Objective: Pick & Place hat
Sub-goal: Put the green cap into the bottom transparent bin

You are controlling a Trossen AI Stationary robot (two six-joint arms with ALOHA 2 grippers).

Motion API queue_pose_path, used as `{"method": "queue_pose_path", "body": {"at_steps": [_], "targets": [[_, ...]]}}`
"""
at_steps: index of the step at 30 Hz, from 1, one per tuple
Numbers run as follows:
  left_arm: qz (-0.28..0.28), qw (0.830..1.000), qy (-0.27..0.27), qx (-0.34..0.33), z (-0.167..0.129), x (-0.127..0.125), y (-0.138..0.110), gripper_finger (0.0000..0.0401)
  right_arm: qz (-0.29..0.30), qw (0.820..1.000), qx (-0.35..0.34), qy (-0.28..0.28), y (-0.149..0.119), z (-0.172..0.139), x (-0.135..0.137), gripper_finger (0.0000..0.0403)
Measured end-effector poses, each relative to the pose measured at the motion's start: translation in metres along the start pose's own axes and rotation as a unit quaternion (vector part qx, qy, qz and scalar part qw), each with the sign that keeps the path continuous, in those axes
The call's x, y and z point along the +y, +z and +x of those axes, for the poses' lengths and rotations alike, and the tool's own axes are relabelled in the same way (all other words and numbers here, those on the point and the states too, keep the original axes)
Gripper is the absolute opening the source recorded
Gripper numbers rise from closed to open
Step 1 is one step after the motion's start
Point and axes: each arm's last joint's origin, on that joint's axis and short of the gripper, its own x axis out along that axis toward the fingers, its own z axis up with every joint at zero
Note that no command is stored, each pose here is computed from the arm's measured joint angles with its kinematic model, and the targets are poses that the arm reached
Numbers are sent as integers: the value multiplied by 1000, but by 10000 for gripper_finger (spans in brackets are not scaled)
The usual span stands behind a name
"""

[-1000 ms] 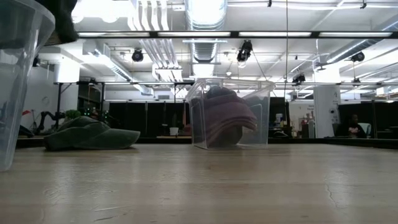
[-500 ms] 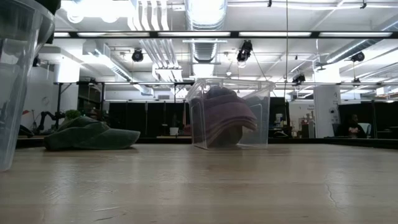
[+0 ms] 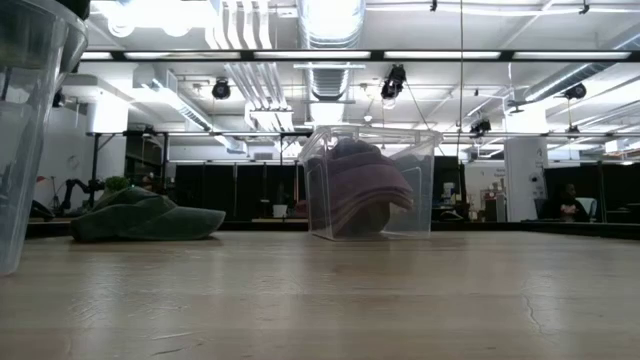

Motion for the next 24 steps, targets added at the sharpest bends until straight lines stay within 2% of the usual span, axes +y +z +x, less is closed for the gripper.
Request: {"method": "queue_pose_path", "body": {"at_steps": [15,19,24], "targets": [[60,998,10,-8,-5,1,21,131,0,1000,0,0,0,0,0,160],[92,996,5,-3,-8,4,16,131,0,1000,0,0,0,0,0,160],[68,998,4,-3,-8,18,6,131,0,1000,0,0,0,0,0,160]]}}
